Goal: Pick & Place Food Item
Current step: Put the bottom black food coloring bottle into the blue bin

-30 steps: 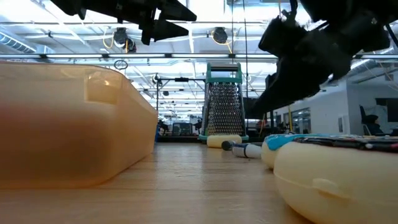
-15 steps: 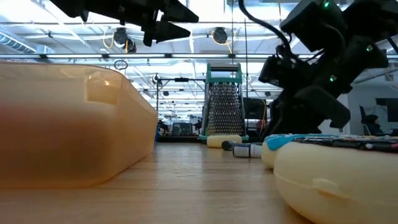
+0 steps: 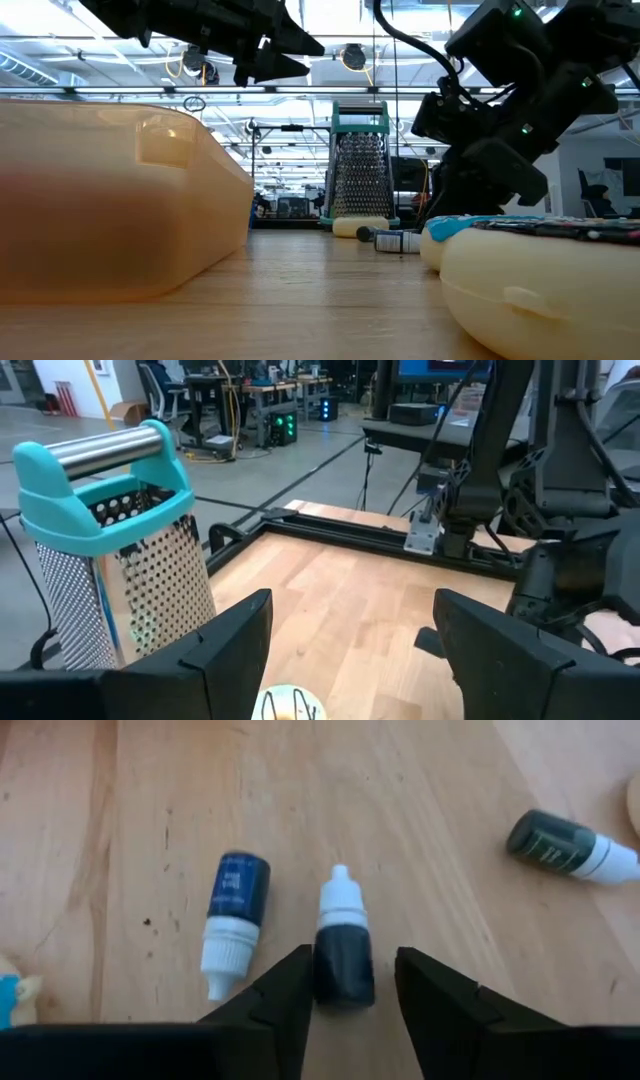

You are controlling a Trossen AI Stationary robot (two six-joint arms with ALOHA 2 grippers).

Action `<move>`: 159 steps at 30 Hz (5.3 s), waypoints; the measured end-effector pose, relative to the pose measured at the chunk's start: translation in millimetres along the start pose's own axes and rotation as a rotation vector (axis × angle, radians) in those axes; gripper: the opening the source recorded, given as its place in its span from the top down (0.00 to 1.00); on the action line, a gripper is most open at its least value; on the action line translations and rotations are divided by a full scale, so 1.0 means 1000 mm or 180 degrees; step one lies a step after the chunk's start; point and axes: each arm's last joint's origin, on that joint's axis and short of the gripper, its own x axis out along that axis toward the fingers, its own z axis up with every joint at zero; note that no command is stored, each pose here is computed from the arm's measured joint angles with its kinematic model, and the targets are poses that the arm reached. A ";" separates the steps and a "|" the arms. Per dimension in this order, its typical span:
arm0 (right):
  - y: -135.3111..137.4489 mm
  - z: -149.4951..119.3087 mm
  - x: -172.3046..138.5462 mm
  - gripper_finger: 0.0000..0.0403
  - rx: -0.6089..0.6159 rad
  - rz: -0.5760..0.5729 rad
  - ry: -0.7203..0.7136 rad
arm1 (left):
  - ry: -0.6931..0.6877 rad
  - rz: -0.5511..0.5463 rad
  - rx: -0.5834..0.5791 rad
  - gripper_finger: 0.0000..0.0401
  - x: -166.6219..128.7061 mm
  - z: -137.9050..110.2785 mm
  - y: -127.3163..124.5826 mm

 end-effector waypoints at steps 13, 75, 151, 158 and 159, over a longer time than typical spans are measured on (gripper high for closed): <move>-0.008 0.005 0.002 0.86 -0.0022 0.0108 -0.0008 | 0.0003 -0.0034 -0.0178 0.32 0.000 0.000 0.000; -0.049 0.011 -0.110 0.85 0.0033 0.0712 -0.2387 | -0.0544 -0.1400 0.0198 0.32 0.087 -0.027 -0.063; -0.043 0.013 -0.116 0.69 -0.0121 0.0841 -0.2569 | 0.0262 0.0015 0.0383 0.83 0.042 0.033 -0.010; -0.043 0.011 -0.113 0.69 -0.0145 0.0818 -0.2479 | 0.0242 0.0759 -0.0071 0.81 0.003 -0.011 0.047; -0.043 0.011 -0.113 0.69 -0.0145 0.0816 -0.2482 | 0.0200 0.0874 -0.0183 0.81 -0.001 -0.018 0.055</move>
